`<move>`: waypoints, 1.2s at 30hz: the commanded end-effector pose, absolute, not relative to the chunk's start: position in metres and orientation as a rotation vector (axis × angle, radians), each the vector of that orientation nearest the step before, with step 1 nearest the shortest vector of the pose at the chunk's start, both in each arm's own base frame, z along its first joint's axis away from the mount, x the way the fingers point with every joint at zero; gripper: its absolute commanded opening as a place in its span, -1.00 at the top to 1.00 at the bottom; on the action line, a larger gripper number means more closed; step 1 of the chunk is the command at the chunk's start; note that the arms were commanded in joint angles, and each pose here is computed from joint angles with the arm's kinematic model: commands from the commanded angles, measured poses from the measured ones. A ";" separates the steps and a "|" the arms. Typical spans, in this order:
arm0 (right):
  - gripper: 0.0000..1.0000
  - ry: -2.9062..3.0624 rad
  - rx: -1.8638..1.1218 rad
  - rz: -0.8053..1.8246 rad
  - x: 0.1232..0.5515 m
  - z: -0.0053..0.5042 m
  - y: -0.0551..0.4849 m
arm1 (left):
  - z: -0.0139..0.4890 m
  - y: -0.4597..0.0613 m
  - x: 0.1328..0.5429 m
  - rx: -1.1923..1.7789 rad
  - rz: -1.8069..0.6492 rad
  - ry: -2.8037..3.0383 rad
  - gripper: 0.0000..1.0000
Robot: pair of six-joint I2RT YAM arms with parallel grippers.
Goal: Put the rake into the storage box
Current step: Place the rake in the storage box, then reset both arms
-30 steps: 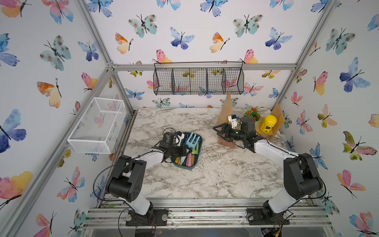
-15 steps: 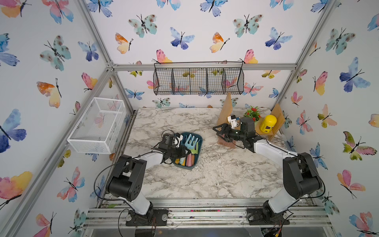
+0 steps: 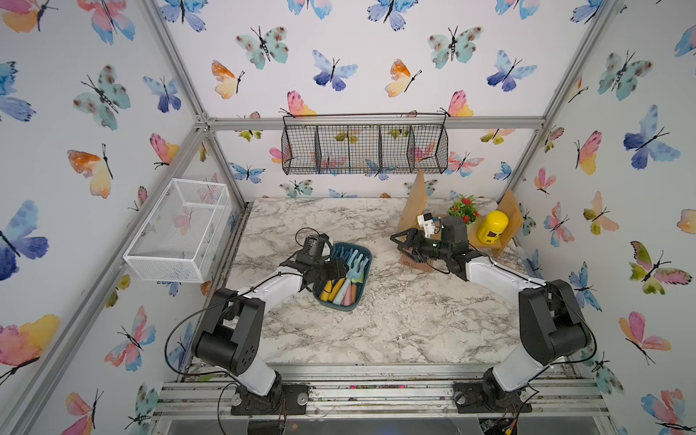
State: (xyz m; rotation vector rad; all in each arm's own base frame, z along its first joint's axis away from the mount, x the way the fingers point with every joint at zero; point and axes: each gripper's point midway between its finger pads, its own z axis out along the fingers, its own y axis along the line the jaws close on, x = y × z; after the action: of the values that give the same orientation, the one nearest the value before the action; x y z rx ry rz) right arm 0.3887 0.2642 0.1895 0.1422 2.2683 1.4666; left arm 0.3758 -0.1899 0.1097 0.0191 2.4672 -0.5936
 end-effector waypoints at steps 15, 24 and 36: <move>-0.52 2.148 0.369 -0.105 0.393 0.178 0.050 | 0.244 0.002 0.337 -0.436 0.110 1.735 -0.97; -0.61 1.824 0.235 -0.330 0.341 0.161 0.004 | 0.191 0.068 0.315 -0.598 0.461 1.788 -0.97; -0.67 1.740 0.025 -0.302 0.366 0.131 0.030 | 0.192 0.097 0.303 -0.710 0.423 1.681 -0.97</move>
State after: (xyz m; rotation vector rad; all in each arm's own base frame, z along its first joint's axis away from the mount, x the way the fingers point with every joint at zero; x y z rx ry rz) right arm 0.3411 0.0146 0.0920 0.0942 1.8859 -0.3363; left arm 0.3042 0.0946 0.1780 -0.6975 1.7644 0.4774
